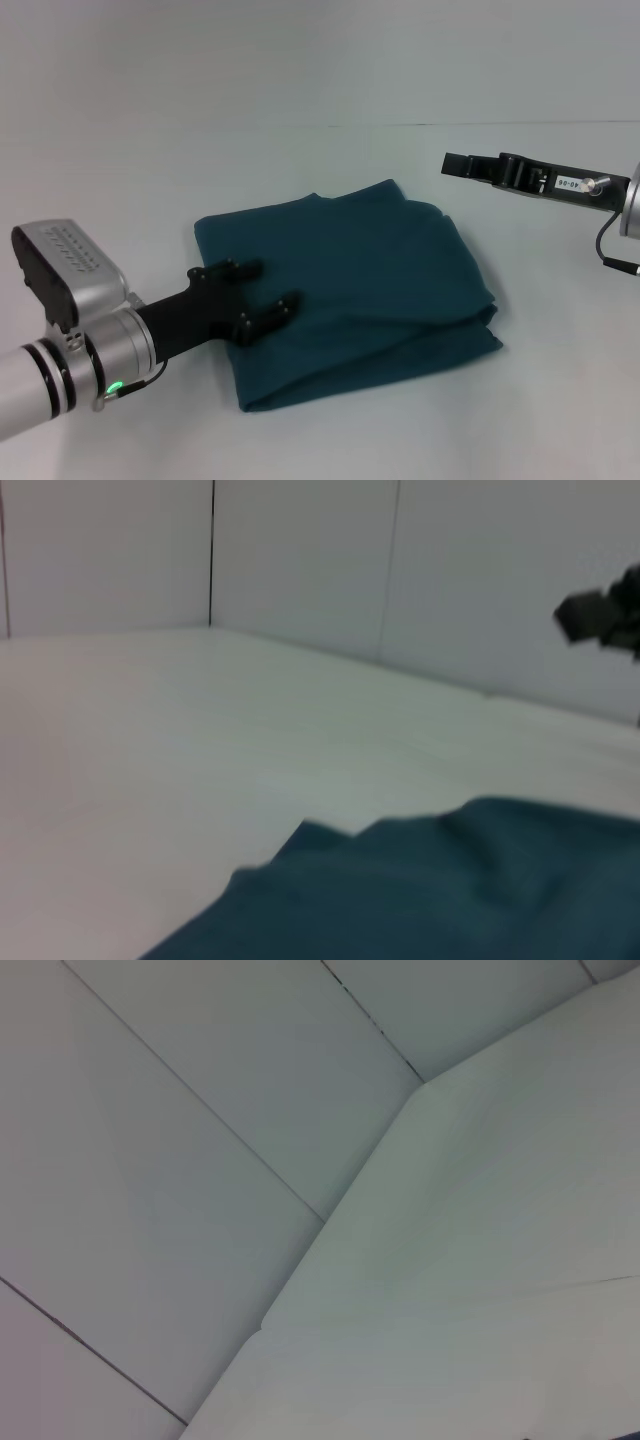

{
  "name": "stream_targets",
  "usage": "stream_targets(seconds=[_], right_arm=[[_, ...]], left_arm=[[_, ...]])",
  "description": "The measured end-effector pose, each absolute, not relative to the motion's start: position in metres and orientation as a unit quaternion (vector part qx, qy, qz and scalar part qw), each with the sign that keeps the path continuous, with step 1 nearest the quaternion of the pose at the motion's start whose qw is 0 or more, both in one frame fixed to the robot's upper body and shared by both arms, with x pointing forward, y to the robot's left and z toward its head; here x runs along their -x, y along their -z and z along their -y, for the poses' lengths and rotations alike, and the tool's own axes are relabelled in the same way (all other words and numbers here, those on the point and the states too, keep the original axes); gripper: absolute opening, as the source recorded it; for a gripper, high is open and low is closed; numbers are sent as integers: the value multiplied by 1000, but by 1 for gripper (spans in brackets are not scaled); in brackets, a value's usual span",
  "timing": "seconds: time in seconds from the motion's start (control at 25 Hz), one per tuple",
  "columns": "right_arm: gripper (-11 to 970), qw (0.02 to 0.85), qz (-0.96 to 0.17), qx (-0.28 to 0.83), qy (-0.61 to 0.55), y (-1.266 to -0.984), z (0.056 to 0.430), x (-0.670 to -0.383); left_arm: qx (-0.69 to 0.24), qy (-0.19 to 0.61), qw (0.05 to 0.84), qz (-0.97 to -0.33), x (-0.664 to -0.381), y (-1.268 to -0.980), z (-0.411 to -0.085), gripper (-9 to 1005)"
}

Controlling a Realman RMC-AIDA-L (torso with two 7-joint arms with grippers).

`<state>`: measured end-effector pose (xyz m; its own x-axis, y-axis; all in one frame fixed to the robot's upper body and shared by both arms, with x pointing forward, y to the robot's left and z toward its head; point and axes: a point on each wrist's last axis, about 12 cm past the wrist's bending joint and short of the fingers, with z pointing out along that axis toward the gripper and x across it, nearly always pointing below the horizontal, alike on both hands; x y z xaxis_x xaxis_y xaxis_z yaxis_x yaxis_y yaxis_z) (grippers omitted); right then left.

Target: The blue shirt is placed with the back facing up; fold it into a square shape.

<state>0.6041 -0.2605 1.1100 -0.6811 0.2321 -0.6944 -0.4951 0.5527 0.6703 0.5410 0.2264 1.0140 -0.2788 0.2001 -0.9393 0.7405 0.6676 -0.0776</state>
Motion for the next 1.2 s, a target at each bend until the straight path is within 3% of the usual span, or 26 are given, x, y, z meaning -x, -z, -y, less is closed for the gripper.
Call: stream_targets(seconds=[0.32,0.76,1.2], right_arm=[[43,392,-791,82,-463,-1109,261,-604],[50,393,-791,83,-463,-1107,260,-603],[59,395,-792,80,-458,-1103,260,-602]], left_arm=[[-329,245,492,-768,-538,-1005,-224,689],[-362,321,533,-694,-524,-1029,-225,689],[-399,342,508,-683,-517,-1025,-209,689]])
